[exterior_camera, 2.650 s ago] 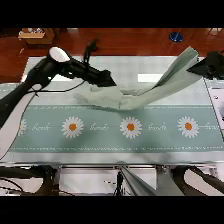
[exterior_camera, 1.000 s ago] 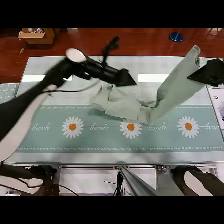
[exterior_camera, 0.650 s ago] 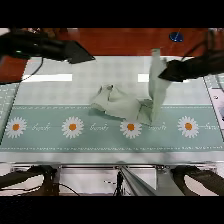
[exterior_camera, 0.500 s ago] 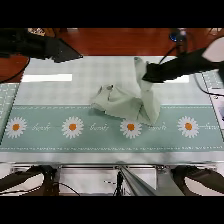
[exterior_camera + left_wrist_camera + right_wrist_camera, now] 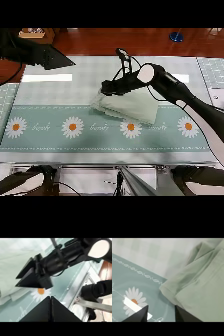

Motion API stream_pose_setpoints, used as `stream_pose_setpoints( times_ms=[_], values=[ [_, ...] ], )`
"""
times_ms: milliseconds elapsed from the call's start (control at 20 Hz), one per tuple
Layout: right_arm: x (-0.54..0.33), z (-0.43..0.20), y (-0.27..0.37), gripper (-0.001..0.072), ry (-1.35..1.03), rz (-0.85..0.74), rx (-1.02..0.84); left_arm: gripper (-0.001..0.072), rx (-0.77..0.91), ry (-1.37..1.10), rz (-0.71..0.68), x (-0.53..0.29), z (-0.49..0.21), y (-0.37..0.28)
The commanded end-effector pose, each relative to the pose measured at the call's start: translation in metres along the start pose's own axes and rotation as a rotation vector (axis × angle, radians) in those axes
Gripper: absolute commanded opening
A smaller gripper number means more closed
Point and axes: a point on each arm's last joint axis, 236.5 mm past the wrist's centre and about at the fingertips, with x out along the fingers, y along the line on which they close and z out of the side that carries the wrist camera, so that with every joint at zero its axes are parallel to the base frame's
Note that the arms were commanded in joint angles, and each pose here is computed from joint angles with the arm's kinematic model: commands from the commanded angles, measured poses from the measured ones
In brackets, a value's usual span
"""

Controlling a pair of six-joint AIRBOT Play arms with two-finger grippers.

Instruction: Fold the shirts.

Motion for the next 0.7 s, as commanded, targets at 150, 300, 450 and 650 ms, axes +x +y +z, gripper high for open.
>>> stream_pose_setpoints(
  times_ms=[150, 300, 450, 650],
  values=[
    [-0.12, 0.001, -0.095, 0.0427, 0.051, -0.314, -0.095, 0.0033, -0.087, 0.135, 0.114, 0.013, -0.048, 0.049],
    [-0.228, -0.017, -0.188, 0.0443, 0.09, -0.62, -0.006, 0.0065, -0.12, 0.209, 0.181, 0.016, -0.072, 0.073],
    [-0.294, -0.061, -0.253, 0.0442, 0.179, -0.692, 0.188, 0.0074, -0.122, 0.265, 0.265, 0.01, -0.086, 0.094],
    [-0.281, -0.106, -0.285, 0.0501, 0.14, -0.473, 0.469, 0.0286, -0.118, 0.338, 0.397, -0.006, -0.103, 0.122]
  ],
)
